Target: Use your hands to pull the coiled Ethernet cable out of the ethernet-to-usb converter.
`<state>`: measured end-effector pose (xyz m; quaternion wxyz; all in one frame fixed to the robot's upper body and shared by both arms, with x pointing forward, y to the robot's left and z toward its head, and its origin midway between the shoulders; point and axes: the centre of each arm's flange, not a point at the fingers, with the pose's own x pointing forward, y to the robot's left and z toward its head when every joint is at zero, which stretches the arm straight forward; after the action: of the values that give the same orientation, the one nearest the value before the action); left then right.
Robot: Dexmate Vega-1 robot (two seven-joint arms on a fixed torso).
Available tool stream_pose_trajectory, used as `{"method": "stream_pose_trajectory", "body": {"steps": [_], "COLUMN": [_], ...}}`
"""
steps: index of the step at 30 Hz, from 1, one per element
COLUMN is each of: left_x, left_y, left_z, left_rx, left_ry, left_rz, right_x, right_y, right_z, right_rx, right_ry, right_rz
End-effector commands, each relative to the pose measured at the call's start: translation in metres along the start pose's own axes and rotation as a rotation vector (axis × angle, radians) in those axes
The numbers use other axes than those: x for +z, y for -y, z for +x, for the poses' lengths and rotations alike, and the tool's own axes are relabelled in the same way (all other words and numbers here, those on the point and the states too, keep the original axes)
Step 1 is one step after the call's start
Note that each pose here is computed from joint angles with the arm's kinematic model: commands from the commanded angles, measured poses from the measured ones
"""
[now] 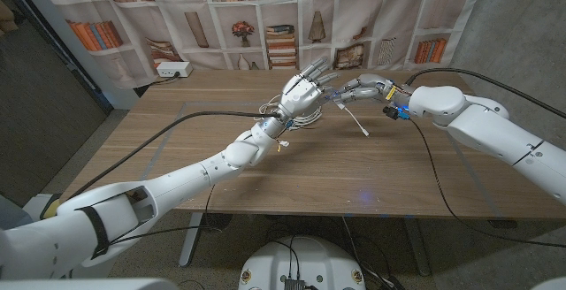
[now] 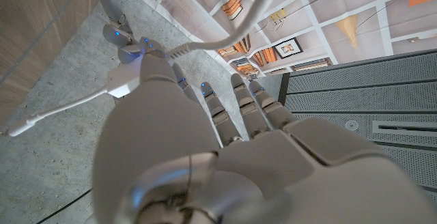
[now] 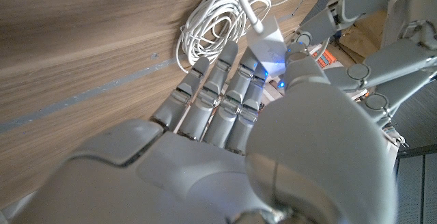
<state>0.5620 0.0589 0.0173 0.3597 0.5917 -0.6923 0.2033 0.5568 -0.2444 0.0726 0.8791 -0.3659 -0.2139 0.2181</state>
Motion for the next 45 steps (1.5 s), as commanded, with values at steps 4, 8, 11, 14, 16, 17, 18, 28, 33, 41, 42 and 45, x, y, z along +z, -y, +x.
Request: {"method": "stream_pose_trajectory", "body": {"steps": [4, 8, 11, 14, 16, 17, 18, 28, 33, 41, 42, 45], "left_x": [0.003, 0.003, 0.003, 0.003, 0.003, 0.003, 0.003, 0.006, 0.007, 0.005, 0.005, 0.004], "left_y": [0.003, 0.003, 0.002, 0.001, 0.0, 0.0, 0.0, -0.002, -0.004, -0.007, -0.007, -0.008], "left_z": [0.001, 0.001, 0.001, 0.001, 0.002, 0.002, 0.002, 0.004, 0.006, 0.008, 0.008, 0.009], "left_rx": [-0.001, 0.003, 0.01, 0.031, 0.034, 0.035, 0.036, 0.019, -0.007, -0.004, -0.005, -0.025], "left_ry": [0.001, -0.002, -0.004, -0.02, -0.021, -0.022, -0.023, -0.045, -0.055, -0.038, -0.031, -0.005], "left_rz": [-0.009, -0.011, -0.01, -0.014, -0.019, -0.018, -0.021, -0.016, -0.019, 0.032, 0.042, 0.07], "right_x": [0.0, 0.0, 0.0, 0.0, -0.001, -0.001, -0.001, -0.005, -0.007, -0.008, -0.008, -0.007], "right_y": [0.0, 0.0, -0.001, -0.001, 0.0, 0.0, 0.0, 0.001, 0.001, 0.001, 0.001, 0.001], "right_z": [-0.003, -0.003, -0.003, -0.004, -0.004, -0.005, -0.005, -0.008, -0.01, -0.011, -0.011, -0.011], "right_rx": [0.0, 0.0, 0.0, -0.001, -0.001, -0.001, -0.001, -0.008, -0.01, -0.01, -0.01, -0.01], "right_ry": [0.001, 0.0, -0.003, -0.003, -0.004, -0.005, -0.006, -0.006, -0.003, 0.008, 0.011, 0.019], "right_rz": [0.003, 0.004, 0.003, 0.001, 0.002, 0.001, 0.001, 0.006, 0.01, 0.012, 0.012, 0.013]}}
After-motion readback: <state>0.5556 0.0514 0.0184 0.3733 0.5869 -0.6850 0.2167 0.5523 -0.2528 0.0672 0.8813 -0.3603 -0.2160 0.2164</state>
